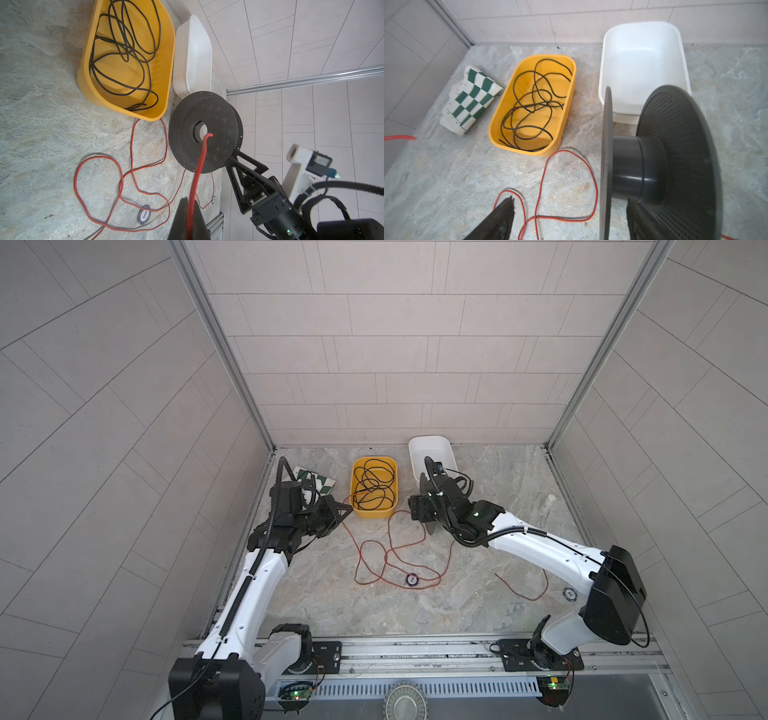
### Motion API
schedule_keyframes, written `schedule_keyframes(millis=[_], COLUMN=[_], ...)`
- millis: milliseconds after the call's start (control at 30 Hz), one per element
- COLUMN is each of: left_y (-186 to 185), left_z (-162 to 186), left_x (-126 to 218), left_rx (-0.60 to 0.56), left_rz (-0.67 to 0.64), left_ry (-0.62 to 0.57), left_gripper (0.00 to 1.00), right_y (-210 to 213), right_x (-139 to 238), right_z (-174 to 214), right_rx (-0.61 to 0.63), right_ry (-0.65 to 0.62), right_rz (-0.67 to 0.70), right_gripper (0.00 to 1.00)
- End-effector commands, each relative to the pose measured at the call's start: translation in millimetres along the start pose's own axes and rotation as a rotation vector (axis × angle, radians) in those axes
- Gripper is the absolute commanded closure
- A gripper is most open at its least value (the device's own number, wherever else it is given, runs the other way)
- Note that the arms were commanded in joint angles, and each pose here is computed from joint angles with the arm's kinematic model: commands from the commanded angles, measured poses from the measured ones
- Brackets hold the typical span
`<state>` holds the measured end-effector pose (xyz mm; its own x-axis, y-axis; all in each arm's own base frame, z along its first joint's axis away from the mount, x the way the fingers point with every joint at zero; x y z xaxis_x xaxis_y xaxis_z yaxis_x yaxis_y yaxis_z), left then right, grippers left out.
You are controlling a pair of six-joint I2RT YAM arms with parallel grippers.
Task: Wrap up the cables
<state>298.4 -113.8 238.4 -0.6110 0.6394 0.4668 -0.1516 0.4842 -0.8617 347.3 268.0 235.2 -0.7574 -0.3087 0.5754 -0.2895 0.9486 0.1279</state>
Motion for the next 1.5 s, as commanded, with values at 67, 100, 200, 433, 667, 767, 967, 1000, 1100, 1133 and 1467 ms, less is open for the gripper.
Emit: schedule_keyframes(millis=[67,100,200,433,667,767,967,1000,1100,1133,1467], left_y=[-29.5,-32.4,-39.4,-51.7,-64.0,-64.7,-63.7,-65.1,-64.8,-63.7,-56.1], left_z=[-7.1,-6.2,-8.1,-14.6,-26.7,-28.6,-29.0,-29.3,-29.1,-28.1,-25.8], left_x=[7.9,7.6,7.2,2.1,8.5,10.7,14.5,15.7,17.0,16.8,23.8], left_rx=[-0.006,-0.003,0.013,0.060,0.052,0.064,0.078,0.078,0.080,0.085,0.123], left_rz=[0.022,0.021,0.015,-0.004,-0.041,-0.044,-0.046,-0.042,-0.041,-0.043,-0.036], left_ry=[-0.085,-0.093,-0.129,-0.185,-0.257,-0.277,-0.296,-0.299,-0.303,-0.301,-0.335], left_gripper=[1.00,1.00,1.00,1.00,1.00,1.00,1.00,1.00,1.00,1.00,1.00], right_y=[16.9,21.4,39.7,90.7,127.6,134.5,148.3,151.7,154.1,153.4,152.2], right_x=[38.8,43.8,59.9,92.6,97.2,87.5,63.9,61.2,48.2,44.1,21.6], right_z=[-17.1,-17.3,-16.5,-4.2,11.2,15.9,17.3,16.9,17.6,17.8,23.4], right_rx=[0.101,0.123,0.219,0.416,0.397,0.320,0.246,0.239,0.227,0.222,0.159], right_ry=[-0.097,-0.100,-0.112,-0.164,-0.207,-0.219,-0.226,-0.232,-0.224,-0.221,-0.220], right_rz=[-0.112,-0.137,-0.191,-0.286,-0.330,-0.334,-0.315,-0.319,-0.277,-0.256,-0.186], right_gripper=[0.14,0.14,0.15,0.21,0.22,0.22,0.25,0.26,0.31,0.34,0.60])
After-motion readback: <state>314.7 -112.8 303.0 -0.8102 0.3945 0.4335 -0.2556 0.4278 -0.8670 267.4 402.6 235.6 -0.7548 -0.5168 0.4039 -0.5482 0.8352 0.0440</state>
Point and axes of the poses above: each gripper's point midway between its finger pads, its own x axis back along the fingers, its own y axis along the line the jaws close on, z = x × y, the point moved 1 cm from there along x, back along the fingers, and after that the axes turned 5 degrees about x, right-handed, at the moved point
